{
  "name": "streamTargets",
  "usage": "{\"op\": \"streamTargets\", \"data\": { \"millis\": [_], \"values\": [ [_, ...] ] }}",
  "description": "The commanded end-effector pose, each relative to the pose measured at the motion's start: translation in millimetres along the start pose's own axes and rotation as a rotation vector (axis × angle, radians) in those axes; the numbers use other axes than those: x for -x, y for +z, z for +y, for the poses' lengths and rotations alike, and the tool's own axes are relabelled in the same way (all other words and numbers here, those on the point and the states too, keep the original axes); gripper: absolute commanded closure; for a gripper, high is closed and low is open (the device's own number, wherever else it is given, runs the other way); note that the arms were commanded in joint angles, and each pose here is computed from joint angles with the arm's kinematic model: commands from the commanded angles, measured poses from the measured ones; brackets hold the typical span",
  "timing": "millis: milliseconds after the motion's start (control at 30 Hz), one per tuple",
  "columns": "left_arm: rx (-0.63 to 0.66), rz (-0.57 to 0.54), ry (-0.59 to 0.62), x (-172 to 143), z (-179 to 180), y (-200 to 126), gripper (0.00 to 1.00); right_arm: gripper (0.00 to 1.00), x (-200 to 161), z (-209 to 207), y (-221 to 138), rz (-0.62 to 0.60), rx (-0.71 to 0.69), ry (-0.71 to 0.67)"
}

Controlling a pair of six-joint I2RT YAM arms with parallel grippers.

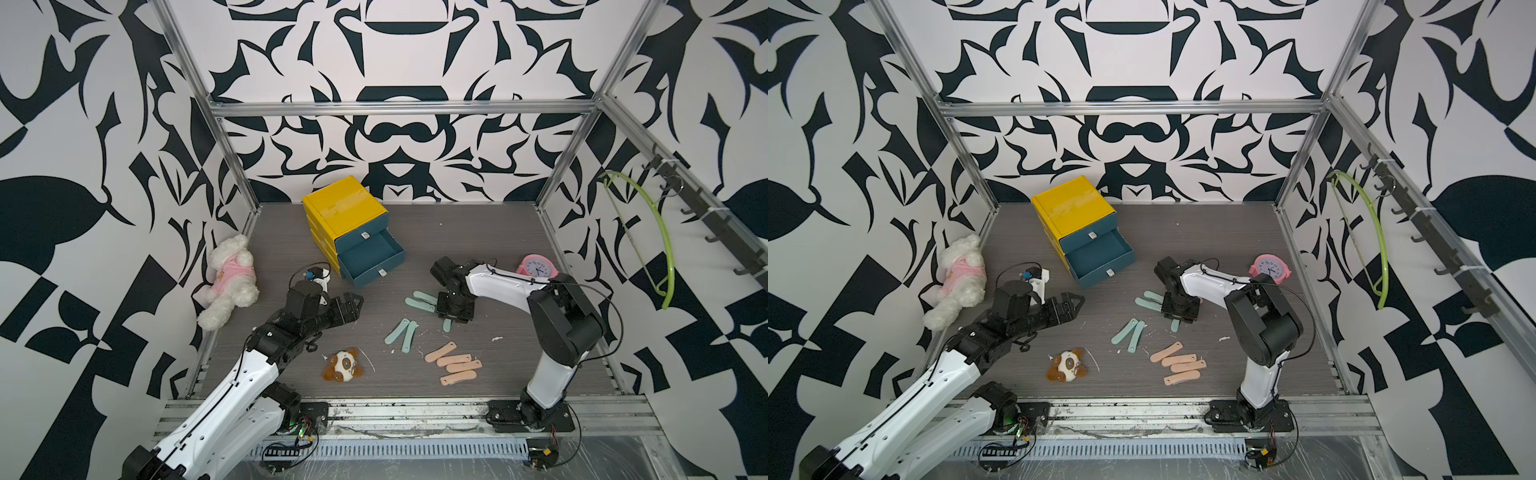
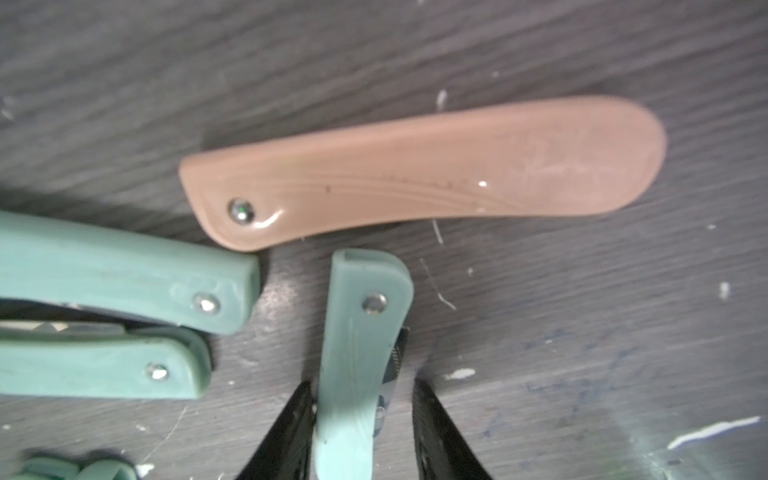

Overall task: Place the fruit knives into the drawer by color
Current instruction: Pick up the fruit knife from the center of the board.

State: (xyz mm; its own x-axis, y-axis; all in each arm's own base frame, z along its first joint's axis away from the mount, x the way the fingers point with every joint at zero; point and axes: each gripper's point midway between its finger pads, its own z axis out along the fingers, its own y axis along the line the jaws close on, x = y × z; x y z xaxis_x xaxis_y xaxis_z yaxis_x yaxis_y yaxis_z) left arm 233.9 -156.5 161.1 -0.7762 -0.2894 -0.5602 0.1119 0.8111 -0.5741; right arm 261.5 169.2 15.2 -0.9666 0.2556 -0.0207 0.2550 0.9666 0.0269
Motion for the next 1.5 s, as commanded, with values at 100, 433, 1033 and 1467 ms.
{"op": "streamTargets", "data": {
  "millis": [100,433,1033,1467],
  "values": [
    [0.005,0.005,0.003,0,1,1,0.01,0.66,-7,-9,13,0.039,-0.047,-0.052],
    [0.018,0.03,-0.005,-1,0,5,0.01,0.87,-4,-5,6,-0.023,0.012,-0.115],
    [0.02,0.086,0.054,-5,-4,2,0.01,0.92,15,54,-112,-0.522,0.389,-0.359],
    [0.028,0.097,0.052,-6,-3,3,0.01,0.9,42,200,-255,-0.726,0.78,-0.521]
  ]
}}
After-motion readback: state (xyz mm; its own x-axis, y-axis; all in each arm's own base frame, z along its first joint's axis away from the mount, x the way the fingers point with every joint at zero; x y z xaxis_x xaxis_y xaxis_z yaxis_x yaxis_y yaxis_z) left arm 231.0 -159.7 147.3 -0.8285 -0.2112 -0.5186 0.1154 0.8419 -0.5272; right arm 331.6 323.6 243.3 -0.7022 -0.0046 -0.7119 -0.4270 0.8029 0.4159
